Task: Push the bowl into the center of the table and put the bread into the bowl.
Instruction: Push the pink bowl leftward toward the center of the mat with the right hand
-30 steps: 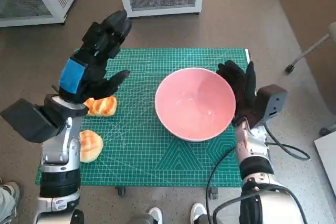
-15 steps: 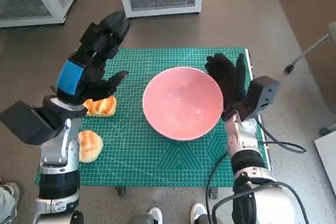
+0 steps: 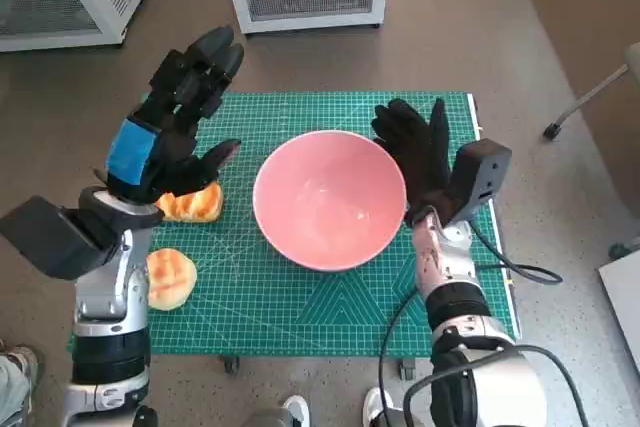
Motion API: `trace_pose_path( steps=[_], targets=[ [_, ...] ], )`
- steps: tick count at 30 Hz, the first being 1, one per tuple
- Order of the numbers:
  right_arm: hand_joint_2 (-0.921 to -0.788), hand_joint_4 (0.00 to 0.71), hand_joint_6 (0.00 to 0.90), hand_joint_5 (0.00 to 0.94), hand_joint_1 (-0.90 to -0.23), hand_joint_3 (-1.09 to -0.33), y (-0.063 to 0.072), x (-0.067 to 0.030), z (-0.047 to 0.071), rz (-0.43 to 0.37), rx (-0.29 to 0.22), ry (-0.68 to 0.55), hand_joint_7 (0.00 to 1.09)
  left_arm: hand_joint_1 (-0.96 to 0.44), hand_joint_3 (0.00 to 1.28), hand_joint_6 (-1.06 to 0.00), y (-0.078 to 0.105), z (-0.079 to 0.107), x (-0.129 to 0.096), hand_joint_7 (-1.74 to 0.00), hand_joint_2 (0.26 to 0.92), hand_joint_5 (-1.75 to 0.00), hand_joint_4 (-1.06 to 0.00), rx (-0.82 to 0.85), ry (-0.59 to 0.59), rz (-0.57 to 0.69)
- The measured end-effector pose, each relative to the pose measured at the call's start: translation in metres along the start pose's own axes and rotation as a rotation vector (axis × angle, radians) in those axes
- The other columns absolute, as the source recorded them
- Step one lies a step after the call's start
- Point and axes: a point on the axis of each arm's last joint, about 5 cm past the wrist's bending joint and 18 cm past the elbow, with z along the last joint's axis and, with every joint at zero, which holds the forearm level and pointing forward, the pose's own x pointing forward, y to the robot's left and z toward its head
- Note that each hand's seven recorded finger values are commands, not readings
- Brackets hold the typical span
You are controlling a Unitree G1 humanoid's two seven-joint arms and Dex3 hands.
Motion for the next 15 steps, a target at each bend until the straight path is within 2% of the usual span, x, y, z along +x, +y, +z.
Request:
trace_pose_path(
  steps=[7,15],
  targets=[
    [-0.921,0.128,0.182,0.0,-0.576,-0.738,0.0059,0.0023,0.0015,0.022,-0.01,0.002,0.18,-0.65,0.34,-0.12,-0.0005,0.0026,0.0005,-0.37,0.921,0.0,-0.21,0.004,-0.01,-0.001],
    [-0.921,0.125,0.182,0.0,-0.568,-0.741,0.0023,0.0024,0.0037,0.027,-0.025,-0.001,0.18,-0.64,0.34,-0.12,0.0,0.0021,-0.0008,-0.37,0.921,0.0,-0.21,0.003,-0.005,0.003]
  ],
)
